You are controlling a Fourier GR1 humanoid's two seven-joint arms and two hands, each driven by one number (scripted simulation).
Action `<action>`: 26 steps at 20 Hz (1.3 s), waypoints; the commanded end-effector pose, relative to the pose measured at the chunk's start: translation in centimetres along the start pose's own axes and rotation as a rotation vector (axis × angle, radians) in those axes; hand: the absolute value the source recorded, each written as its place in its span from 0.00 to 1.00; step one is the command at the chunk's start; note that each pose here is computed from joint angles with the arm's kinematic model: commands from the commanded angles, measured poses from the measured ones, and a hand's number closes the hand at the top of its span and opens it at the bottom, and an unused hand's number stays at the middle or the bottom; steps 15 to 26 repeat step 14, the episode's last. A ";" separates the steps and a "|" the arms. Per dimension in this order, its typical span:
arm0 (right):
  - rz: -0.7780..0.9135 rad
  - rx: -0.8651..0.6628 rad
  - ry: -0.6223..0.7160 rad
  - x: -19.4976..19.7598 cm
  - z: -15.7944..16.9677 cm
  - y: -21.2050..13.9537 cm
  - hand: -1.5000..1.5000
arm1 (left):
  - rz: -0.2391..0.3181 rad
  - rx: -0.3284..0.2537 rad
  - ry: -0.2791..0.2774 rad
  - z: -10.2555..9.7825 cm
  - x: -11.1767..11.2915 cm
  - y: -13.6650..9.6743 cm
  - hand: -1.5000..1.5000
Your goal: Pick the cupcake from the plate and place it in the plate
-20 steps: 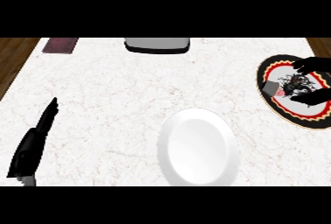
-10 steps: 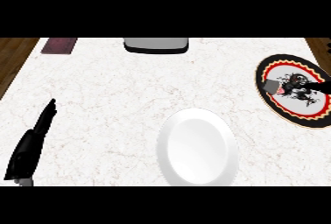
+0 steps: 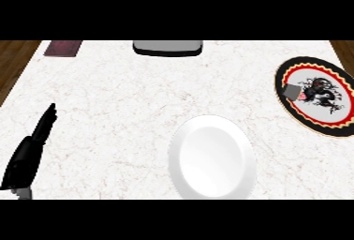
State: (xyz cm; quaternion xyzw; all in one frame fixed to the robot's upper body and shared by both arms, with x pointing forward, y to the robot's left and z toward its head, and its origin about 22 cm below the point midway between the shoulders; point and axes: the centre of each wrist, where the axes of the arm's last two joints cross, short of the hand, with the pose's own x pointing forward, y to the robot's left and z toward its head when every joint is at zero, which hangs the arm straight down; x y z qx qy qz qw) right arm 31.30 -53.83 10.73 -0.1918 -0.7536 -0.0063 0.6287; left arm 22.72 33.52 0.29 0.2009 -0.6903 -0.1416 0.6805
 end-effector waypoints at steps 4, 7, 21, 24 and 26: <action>-0.042 -0.006 -0.088 0.6 3.7 -6.1 0.00 | 0.016 -0.007 0.008 0.8 -0.6 -0.6 0.50; -0.017 0.003 -0.094 0.7 3.4 -5.9 0.00 | 0.020 -0.011 -0.005 -0.8 0.6 -0.9 0.50; -0.003 -0.022 -0.075 -0.2 5.7 -7.5 0.00 | 0.016 -0.005 -0.016 -0.2 0.1 -0.7 0.50; -0.003 -0.022 -0.075 -0.2 5.7 -7.5 0.00 | 0.016 -0.005 -0.016 -0.2 0.1 -0.7 0.50; -0.003 -0.022 -0.075 -0.2 5.7 -7.5 0.00 | 0.016 -0.005 -0.016 -0.2 0.1 -0.7 0.50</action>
